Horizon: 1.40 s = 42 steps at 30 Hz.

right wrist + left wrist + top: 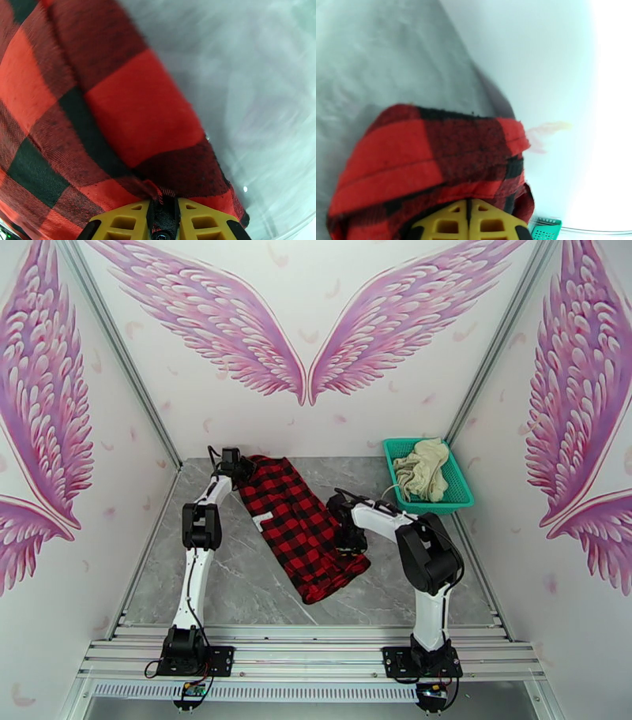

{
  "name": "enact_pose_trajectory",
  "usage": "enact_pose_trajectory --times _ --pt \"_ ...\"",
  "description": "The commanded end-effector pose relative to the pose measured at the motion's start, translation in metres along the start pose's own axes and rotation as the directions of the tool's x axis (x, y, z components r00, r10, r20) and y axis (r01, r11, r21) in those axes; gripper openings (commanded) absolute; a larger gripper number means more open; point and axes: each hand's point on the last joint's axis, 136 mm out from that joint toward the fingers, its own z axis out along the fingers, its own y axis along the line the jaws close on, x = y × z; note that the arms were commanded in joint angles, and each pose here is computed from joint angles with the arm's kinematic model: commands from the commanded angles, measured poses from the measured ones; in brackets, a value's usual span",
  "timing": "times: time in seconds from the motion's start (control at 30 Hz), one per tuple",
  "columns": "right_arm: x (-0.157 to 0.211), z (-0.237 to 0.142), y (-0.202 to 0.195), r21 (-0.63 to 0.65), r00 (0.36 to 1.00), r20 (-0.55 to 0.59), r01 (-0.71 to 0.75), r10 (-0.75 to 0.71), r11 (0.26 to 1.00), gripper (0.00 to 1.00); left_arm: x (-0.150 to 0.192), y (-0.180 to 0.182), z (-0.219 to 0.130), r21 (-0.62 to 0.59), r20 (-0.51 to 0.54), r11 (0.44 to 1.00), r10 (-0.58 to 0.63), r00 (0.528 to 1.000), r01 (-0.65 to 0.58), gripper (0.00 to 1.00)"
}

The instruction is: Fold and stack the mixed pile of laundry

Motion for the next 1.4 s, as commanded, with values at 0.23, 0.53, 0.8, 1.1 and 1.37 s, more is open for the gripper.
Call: enact_pose_trajectory --times 0.23,0.53,0.8,1.1,1.37 --pt "0.078 0.019 0.028 0.042 0.992 -0.121 0.037 -0.032 0.998 0.25 -0.005 -0.025 -0.005 0.068 -0.008 0.993 0.095 0.995 -0.095 0.0" --pt "0.03 -0.046 0.054 -0.04 0.987 0.044 0.156 -0.155 0.987 0.32 0.012 -0.071 -0.031 0.088 -0.039 0.963 0.258 0.965 -0.254 0.01" --pt "0.004 -0.027 0.049 -0.058 0.981 0.056 0.19 -0.186 0.98 0.3 0.025 -0.058 -0.074 -0.171 -0.077 0.926 0.329 0.941 -0.338 0.12" --pt "-0.007 -0.015 0.05 -0.046 0.978 0.055 0.203 -0.201 0.978 0.29 0.057 -0.008 -0.096 -0.371 -0.147 0.839 0.37 0.917 -0.398 0.1" --pt "-0.003 -0.04 0.044 -0.062 0.983 0.092 0.163 -0.157 0.985 0.29 0.093 0.03 -0.059 -0.463 -0.159 0.826 0.281 0.946 -0.323 0.0"
